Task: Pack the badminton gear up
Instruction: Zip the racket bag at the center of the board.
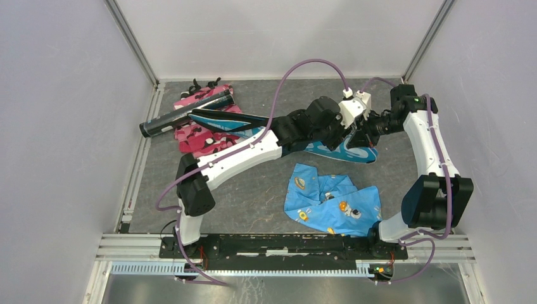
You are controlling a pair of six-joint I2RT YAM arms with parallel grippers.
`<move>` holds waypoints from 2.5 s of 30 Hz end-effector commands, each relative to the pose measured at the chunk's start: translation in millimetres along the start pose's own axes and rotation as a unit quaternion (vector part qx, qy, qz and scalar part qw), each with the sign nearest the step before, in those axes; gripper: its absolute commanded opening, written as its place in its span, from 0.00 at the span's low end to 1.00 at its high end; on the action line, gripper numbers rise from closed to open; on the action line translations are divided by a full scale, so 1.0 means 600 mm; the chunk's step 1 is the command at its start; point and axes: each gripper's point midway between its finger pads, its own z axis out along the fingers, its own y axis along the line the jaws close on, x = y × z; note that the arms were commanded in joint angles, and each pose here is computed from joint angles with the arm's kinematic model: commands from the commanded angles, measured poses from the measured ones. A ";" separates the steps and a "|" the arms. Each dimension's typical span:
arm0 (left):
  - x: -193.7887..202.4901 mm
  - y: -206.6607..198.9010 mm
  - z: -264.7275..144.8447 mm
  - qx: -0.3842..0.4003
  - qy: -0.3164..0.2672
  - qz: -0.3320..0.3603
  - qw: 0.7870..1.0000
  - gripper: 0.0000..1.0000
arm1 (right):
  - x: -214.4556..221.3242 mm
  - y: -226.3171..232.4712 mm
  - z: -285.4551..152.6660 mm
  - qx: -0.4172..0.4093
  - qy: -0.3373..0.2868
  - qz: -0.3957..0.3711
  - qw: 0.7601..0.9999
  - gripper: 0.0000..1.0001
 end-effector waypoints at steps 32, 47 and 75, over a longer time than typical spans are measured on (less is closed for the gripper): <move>-0.001 -0.013 0.039 -0.021 0.001 -0.022 1.000 0.27 | -0.031 0.025 -0.007 -0.023 -0.044 0.004 0.999 0.00; -0.011 -0.005 0.023 -0.022 -0.006 -0.019 1.000 0.05 | -0.022 0.018 -0.008 -0.016 -0.036 0.001 0.999 0.00; -0.008 0.035 -0.027 0.127 -0.043 -0.135 0.982 0.02 | 0.009 -0.005 -0.016 0.013 -0.003 -0.072 0.997 0.00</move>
